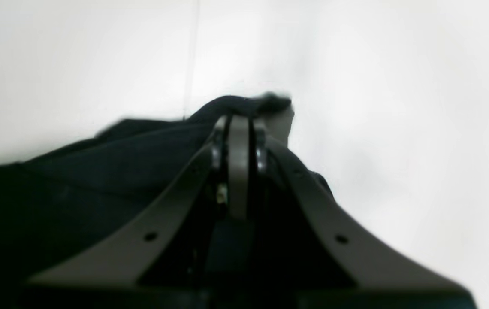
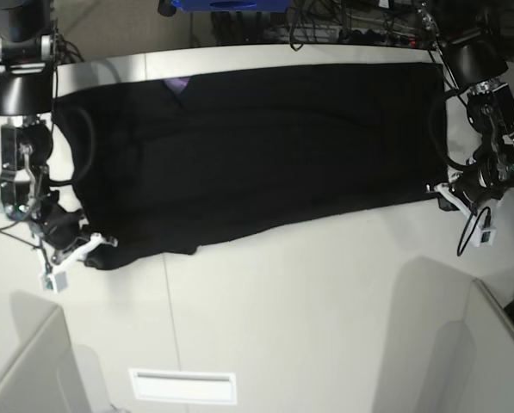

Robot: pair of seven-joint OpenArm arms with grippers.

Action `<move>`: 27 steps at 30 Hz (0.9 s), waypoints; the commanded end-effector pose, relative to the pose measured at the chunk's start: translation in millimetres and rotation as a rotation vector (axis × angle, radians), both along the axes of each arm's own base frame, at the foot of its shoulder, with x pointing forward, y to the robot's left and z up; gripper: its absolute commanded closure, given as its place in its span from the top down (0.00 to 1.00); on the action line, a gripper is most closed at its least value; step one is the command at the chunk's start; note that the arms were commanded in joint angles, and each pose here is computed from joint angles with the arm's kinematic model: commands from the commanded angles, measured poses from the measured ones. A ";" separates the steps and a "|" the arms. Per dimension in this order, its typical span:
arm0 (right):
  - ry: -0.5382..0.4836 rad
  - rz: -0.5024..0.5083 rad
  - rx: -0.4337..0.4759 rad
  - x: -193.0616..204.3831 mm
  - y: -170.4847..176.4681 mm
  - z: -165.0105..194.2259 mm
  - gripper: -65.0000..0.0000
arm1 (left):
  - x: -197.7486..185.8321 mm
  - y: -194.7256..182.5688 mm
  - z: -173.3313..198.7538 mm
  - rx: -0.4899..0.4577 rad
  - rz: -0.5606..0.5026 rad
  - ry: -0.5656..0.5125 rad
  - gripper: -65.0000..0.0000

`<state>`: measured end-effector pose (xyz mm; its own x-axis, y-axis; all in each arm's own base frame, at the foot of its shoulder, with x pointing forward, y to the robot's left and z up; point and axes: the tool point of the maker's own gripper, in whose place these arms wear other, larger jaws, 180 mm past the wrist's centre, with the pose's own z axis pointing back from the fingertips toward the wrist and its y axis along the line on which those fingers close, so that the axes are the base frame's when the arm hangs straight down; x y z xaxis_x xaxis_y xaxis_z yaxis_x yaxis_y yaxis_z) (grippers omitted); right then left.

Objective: Fold the T-shirt properly
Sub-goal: 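Lift the shirt's open side and fold it over toward the collar edge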

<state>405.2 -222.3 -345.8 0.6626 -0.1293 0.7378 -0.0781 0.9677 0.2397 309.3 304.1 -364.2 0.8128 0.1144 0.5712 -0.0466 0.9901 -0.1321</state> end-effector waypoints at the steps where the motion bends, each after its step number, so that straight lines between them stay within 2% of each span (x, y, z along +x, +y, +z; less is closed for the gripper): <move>1: -0.062 -0.005 0.001 6.5 -5.4 22.2 0.00 | 7.3 6.8 20.4 0.040 -0.012 -0.060 0.00; 4: -0.036 0.012 -0.007 -10.1 -3.2 21.7 0.00 | -1.8 1.0 26.8 0.063 -0.039 -0.076 0.00; 10: 0.013 0.037 0.008 -38.7 11.7 0.8 0.00 | -23.5 -18.3 21.4 -0.026 -0.078 -0.072 0.00; 14: -0.010 0.022 0.013 -57.4 9.0 8.0 0.00 | -38.2 -1.6 22.8 -0.052 -0.014 -0.080 0.00; 16: 0.011 0.013 0.013 -67.8 5.8 8.1 0.00 | -44.5 0.6 23.5 -0.073 -0.004 -0.082 0.00; 22: 0.024 -0.005 0.012 -93.4 4.8 17.5 0.00 | -59.8 -15.3 46.4 -0.036 -0.092 -0.118 0.00; 27: 0.050 -0.025 0.008 -118.4 2.0 17.0 0.00 | -78.4 -21.6 43.0 -0.016 -0.119 -0.085 0.00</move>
<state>281.5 -218.3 -339.6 0.7221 -0.1574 0.6737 -0.0292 0.9660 0.2569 224.9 280.1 -332.8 0.7939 0.0488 0.6061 0.0655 0.9841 -0.1651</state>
